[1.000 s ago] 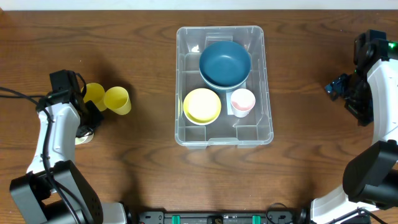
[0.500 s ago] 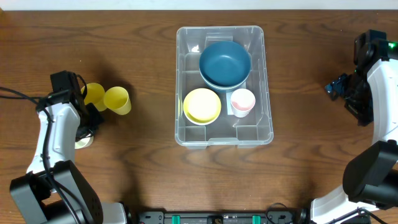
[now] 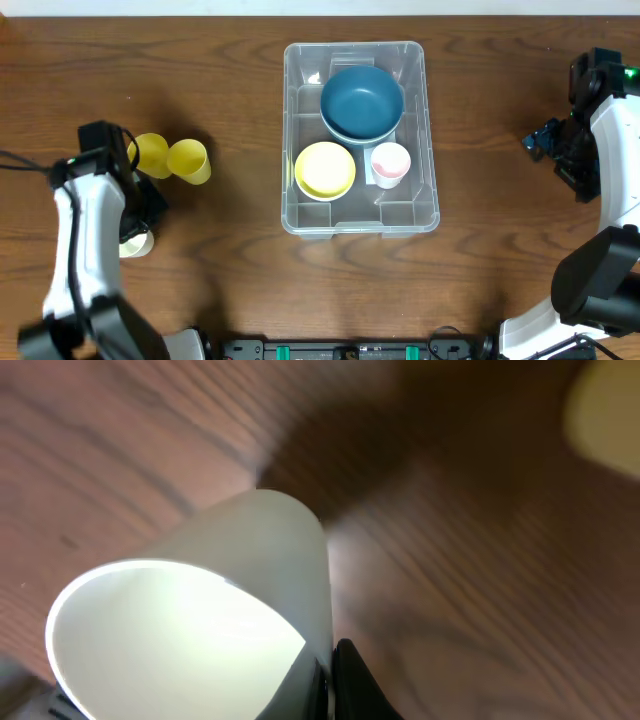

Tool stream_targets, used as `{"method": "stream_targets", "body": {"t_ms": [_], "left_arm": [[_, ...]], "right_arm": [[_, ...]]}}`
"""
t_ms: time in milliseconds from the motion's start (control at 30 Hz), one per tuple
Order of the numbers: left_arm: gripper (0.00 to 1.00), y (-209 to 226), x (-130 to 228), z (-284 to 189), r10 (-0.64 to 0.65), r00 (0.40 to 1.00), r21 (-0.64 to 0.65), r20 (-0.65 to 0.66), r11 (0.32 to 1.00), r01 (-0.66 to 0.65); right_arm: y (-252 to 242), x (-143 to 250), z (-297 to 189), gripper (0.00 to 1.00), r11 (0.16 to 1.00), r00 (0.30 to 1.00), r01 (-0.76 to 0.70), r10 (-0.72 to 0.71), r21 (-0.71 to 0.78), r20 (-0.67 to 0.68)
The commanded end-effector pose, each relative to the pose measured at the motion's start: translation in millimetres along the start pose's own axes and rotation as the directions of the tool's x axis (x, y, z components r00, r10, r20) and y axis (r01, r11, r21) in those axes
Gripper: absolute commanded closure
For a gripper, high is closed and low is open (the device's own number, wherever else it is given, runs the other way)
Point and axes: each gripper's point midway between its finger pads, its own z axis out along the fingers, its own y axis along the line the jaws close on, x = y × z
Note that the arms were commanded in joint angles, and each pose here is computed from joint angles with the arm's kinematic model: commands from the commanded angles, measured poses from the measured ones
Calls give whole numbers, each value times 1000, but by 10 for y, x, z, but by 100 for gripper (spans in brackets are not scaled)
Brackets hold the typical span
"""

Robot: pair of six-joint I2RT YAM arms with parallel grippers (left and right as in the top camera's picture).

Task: Pack container
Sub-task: 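Lower the left gripper onto the white cup and grasp its rim, then carry the white cup into the bin and drop it onto the pink cup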

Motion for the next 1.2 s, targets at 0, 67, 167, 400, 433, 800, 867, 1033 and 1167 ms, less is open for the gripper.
{"method": "stream_targets", "body": {"t_ms": [0, 67, 167, 400, 433, 800, 867, 1033, 1167], "left_arm": [[94, -70, -42, -484, -29, 993, 117, 115, 993, 15], [94, -129, 46, -704, -36, 988, 196, 151, 981, 6], [94, -323, 215, -1036, -37, 979, 368, 202, 929, -40], [94, -724, 573, -1719, 24, 923, 585, 383, 768, -263], [95, -768, 612, -1792, 23, 915, 599, 402, 750, -282], [94, -1598, 954, -2724, 106, 785, 682, 610, 435, -588], [94, -1756, 968, -2790, 117, 765, 666, 633, 422, -615], [95, -2312, 1130, -2738, 240, 725, 620, 646, 390, -681], [94, -2827, 1355, -2553, 391, 665, 573, 636, 338, -747]], "right_arm": [[-23, -22, 19, 1, 1000, 1000, -15, 15, 12, 3], [-23, -22, 19, 1, 1000, 1000, -15, 15, 12, 3], [-23, -22, 19, 1, 1000, 1000, -14, 14, 12, 3], [-23, -22, 19, 1, 1000, 1000, -15, 15, 12, 3], [-23, -22, 19, 1, 1000, 1000, -15, 15, 12, 3], [-23, -22, 19, 1, 1000, 1000, -14, 14, 12, 3], [-24, -22, 19, 1, 1000, 1000, -15, 15, 12, 3], [-23, -22, 19, 1, 1000, 1000, -15, 15, 12, 3], [-23, -22, 19, 1, 1000, 1000, -15, 15, 12, 3]]}}
